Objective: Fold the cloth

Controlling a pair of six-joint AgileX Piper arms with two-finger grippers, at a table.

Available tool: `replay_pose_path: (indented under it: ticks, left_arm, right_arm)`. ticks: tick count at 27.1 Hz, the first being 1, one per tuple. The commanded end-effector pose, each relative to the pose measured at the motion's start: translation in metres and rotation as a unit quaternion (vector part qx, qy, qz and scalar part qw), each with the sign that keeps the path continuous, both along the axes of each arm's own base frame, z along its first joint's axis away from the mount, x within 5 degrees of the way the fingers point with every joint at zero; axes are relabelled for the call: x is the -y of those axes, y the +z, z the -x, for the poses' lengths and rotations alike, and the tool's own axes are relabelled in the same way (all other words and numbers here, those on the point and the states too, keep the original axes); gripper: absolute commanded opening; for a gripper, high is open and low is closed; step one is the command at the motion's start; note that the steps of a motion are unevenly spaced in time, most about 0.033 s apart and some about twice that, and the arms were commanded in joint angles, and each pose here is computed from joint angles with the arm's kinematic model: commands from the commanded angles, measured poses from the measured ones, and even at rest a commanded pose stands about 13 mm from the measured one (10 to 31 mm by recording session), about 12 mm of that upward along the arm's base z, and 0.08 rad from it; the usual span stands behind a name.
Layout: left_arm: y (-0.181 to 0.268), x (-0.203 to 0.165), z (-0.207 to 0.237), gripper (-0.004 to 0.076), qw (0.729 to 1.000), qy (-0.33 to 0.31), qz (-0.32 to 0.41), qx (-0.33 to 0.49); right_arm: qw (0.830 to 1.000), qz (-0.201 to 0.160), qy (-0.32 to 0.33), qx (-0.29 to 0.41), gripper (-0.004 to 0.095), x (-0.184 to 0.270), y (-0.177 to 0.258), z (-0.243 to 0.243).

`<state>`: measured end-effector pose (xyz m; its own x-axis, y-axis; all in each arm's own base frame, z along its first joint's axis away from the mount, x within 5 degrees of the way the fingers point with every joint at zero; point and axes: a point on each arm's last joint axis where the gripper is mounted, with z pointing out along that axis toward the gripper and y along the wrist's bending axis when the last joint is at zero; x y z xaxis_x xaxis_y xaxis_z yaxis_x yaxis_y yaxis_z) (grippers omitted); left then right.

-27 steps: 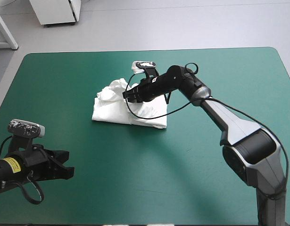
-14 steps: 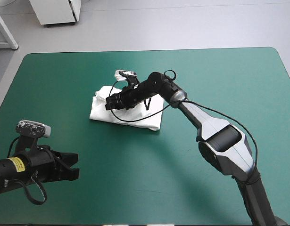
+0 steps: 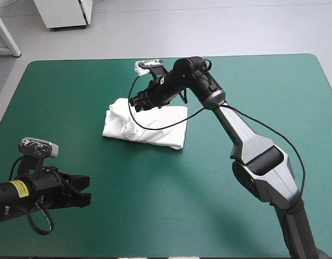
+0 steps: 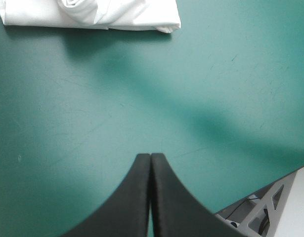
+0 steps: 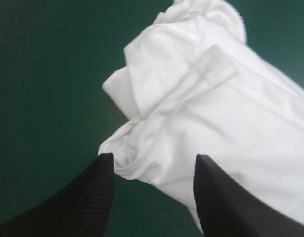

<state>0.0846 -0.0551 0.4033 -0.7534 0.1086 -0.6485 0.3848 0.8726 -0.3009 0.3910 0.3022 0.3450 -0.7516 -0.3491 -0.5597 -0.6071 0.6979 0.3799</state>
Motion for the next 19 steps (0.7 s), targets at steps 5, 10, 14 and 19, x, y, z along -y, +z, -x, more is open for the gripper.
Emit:
replay_pose_path:
  ticks: [5,10,14,19]
  left_arm:
    - [0.01,0.003,-0.003,-0.0009,0.999,0.002,0.025,0.029]
    - [0.01,0.003,-0.003,-0.0009,0.999,0.003,0.026,0.031]
    - [0.011,0.003,-0.004,-0.0009,0.999,0.005,0.03,0.038]
    - [0.011,0.003,-0.004,-0.0009,0.999,0.005,0.03,0.039]
  right_arm:
    - [0.994,0.058,-0.074,0.051,0.0471,0.069,0.051,0.027]
    - [0.992,0.082,-0.1,-0.003,0.0471,0.103,0.027,0.03]
    - [0.992,0.051,-0.11,-0.027,0.0471,0.116,0.011,0.021]
    - [0.991,0.034,-0.129,-0.017,0.0471,0.124,-0.006,0.005]
